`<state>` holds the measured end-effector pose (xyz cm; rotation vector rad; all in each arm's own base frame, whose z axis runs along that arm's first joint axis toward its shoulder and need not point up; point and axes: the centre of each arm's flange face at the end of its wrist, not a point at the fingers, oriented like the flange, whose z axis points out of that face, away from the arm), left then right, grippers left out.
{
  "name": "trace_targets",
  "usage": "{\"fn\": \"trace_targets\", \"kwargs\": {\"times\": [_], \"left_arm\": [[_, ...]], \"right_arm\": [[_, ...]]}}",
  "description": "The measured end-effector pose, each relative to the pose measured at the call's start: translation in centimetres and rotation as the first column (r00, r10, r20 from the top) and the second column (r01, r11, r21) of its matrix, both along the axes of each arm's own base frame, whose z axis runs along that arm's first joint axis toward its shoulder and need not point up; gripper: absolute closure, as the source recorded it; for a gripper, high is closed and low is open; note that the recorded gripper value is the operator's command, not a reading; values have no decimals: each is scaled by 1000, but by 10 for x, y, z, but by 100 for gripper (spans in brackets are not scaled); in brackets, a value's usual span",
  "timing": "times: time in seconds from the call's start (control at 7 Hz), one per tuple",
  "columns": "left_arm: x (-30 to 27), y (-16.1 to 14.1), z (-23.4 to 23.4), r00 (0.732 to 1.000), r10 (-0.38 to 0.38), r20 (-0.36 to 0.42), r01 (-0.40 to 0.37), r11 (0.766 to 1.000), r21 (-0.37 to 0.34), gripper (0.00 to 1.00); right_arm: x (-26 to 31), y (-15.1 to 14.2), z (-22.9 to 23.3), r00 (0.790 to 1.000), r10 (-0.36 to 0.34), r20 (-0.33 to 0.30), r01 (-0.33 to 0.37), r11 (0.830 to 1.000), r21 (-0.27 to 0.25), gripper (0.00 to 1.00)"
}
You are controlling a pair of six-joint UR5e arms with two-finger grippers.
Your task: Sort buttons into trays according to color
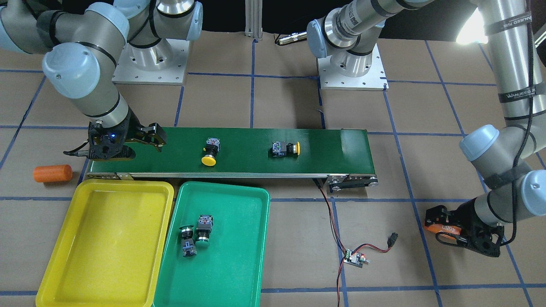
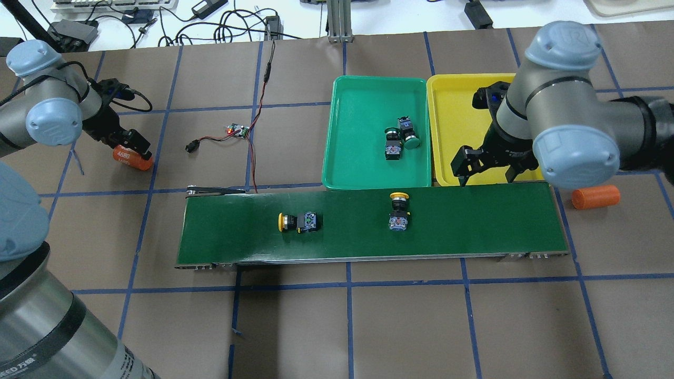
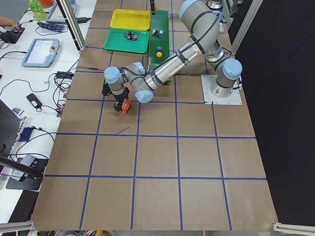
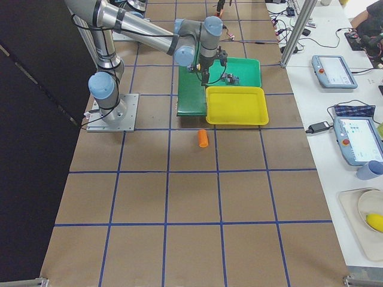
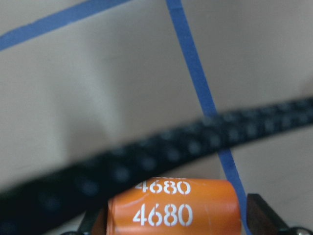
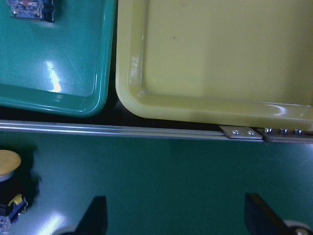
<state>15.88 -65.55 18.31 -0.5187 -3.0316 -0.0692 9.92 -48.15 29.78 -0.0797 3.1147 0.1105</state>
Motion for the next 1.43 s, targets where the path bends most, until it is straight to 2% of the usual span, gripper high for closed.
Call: {"fn": "trace_targets", "kwargs": {"times": [0.14, 0.29, 0.57, 0.86, 1.14, 1.43], "left_arm": [[-1, 2, -3, 1000, 4, -1, -4, 1000, 2, 75], [-1, 2, -1, 1000, 22, 4, -22, 1000, -1, 84], [-20, 7, 31, 988, 156, 11, -156, 988, 16, 85], [-90, 33, 99, 960, 280, 17, -280, 958, 61, 86], [-184, 87, 129, 938, 345, 40, -347, 935, 69, 86], [-254, 143, 127, 921, 386, 53, -388, 920, 51, 86]], "right_arm": [[3, 12, -8, 1000, -15, 0, 15, 1000, -8, 0], [6, 17, -12, 999, -35, 2, 35, 999, -10, 0], [14, 20, -13, 998, -57, 0, 57, 998, -12, 0], [17, 21, -15, 998, -65, 0, 65, 998, -9, 0], [19, 22, -15, 997, -78, 7, 78, 997, -8, 0], [32, 23, -14, 994, -112, 5, 112, 994, -9, 0]]}}
